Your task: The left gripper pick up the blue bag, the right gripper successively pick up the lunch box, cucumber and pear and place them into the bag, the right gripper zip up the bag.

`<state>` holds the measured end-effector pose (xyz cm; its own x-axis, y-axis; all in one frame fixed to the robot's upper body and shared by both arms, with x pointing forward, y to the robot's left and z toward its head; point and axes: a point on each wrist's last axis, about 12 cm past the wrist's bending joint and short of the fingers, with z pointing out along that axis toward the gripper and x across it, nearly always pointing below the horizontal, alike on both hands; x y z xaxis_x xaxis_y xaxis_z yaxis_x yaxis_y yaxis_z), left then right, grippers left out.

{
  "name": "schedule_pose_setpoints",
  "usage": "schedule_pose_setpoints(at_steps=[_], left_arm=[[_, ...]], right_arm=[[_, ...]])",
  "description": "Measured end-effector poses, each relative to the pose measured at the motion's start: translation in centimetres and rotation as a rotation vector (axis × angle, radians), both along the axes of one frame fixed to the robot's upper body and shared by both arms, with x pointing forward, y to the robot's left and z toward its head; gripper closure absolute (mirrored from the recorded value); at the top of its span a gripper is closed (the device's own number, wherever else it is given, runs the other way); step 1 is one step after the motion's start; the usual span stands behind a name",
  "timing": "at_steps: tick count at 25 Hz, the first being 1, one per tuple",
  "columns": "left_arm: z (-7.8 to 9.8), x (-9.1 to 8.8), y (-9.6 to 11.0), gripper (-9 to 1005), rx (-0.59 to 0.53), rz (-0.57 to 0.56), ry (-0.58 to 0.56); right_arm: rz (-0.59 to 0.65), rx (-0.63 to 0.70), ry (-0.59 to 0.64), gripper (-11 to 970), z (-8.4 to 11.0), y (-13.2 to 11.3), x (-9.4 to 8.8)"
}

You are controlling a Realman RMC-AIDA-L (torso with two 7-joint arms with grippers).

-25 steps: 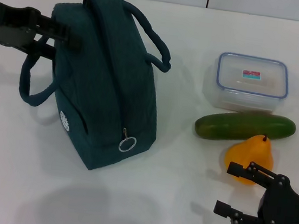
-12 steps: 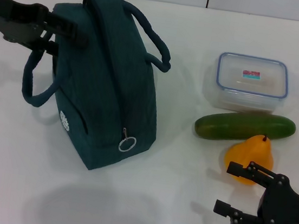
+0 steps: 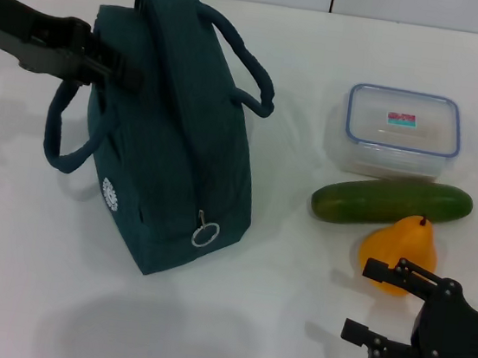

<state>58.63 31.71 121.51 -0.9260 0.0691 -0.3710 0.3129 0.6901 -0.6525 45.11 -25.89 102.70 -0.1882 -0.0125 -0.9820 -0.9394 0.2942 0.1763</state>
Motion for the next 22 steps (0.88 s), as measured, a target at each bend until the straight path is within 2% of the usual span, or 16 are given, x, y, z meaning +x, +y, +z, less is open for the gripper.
schedule_pose_setpoints(at_steps=[7, 11, 18, 22], left_arm=[[0.1, 0.1, -0.2, 594, 0.008, -0.014, -0.004], [0.2, 0.1, -0.3, 818, 0.004, -0.016, -0.005], [0.9, 0.1, -0.7, 954, -0.053, -0.043, -0.035], [1.4, -0.2, -0.9, 956, -0.11, -0.07, -0.045]], right_arm=[[-0.003, 0.0, 0.0, 141, 0.0, 0.0, 0.0], [-0.005, 0.002, 0.001, 141, 0.0, 0.0, 0.0], [-0.036, 0.039, 0.001, 141, 0.2, -0.1, 0.1], [-0.161, 0.196, 0.02, 142, 1.1, -0.5, 0.0]])
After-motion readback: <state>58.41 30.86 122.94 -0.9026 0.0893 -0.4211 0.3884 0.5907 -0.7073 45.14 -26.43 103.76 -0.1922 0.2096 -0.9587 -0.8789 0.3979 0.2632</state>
